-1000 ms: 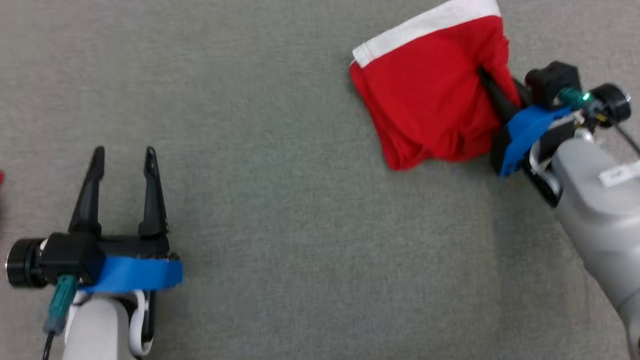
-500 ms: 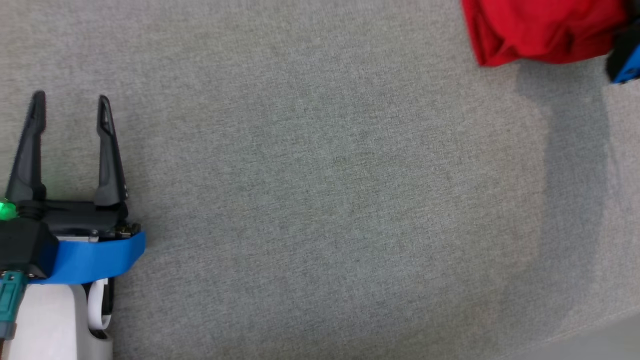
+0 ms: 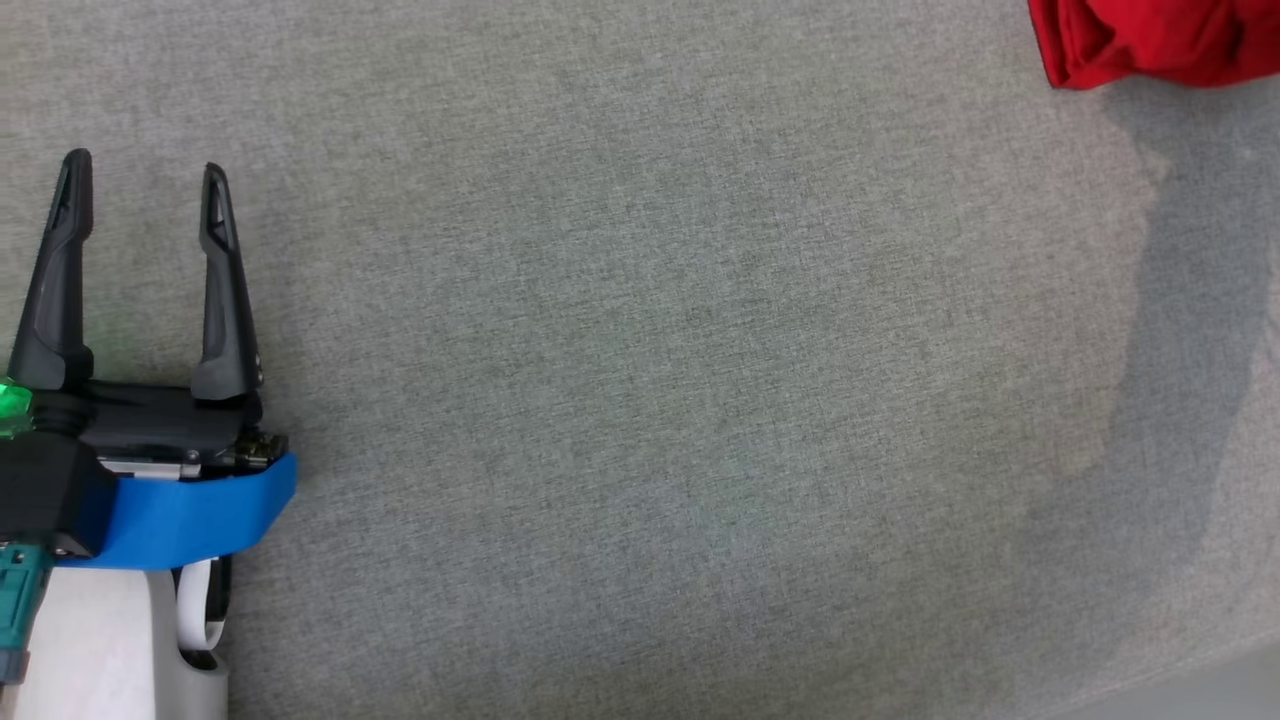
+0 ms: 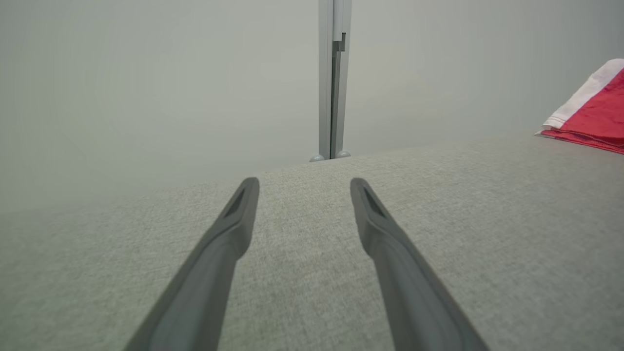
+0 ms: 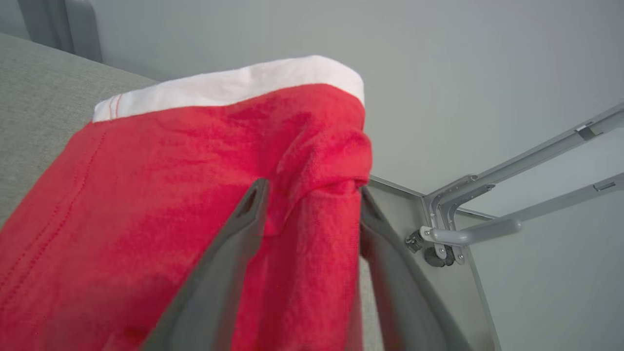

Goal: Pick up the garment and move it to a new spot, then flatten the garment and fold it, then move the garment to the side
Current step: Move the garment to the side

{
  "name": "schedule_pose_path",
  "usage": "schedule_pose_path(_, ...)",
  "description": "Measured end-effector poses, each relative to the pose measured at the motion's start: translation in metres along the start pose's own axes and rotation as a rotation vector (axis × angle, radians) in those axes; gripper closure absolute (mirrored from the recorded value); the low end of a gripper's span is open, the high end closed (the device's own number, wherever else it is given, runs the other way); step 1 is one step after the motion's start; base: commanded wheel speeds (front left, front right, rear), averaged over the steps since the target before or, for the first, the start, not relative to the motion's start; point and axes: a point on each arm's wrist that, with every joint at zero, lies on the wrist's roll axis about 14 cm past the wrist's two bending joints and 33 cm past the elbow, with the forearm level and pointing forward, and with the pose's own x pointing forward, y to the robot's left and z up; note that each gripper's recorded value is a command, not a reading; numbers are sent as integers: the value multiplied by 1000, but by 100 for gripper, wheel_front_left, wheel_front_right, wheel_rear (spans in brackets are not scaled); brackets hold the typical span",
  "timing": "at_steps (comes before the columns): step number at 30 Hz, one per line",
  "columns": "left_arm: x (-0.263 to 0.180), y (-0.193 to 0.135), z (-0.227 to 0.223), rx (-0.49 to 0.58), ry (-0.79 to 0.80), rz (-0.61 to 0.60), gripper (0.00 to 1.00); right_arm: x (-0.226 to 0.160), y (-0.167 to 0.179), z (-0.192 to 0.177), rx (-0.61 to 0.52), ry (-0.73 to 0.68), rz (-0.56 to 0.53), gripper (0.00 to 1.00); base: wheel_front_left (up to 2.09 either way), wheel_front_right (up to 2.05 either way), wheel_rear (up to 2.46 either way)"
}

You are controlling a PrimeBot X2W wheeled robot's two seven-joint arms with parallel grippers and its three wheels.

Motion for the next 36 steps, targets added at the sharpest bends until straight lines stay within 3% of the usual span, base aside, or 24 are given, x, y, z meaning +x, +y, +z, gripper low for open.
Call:
schedule_pose_path(10, -21, 16, 22, 18, 6, 72, 0, -16, -30, 55, 32, -135, -75, 0, 0, 0, 0)
schedule_pose_path(14, -36, 23, 45, 22, -18, 112, 0, -33, -16, 111, 91, -316, -34, 0, 0, 0, 0)
schedule_pose_path(21, -74, 31, 69, 21, -24, 181, 0, -82, 38, 155, 190, -521, 82, 0, 0, 0, 0)
schedule_pose_path(28, -111, 40, 83, 10, -25, 252, 0, -133, 86, 158, 356, -618, 162, 0, 0, 0, 0)
schedule_pose_path(36, -137, 36, 91, 2, -29, 279, 0, -179, 119, 134, 446, -620, 216, 0, 0, 0, 0)
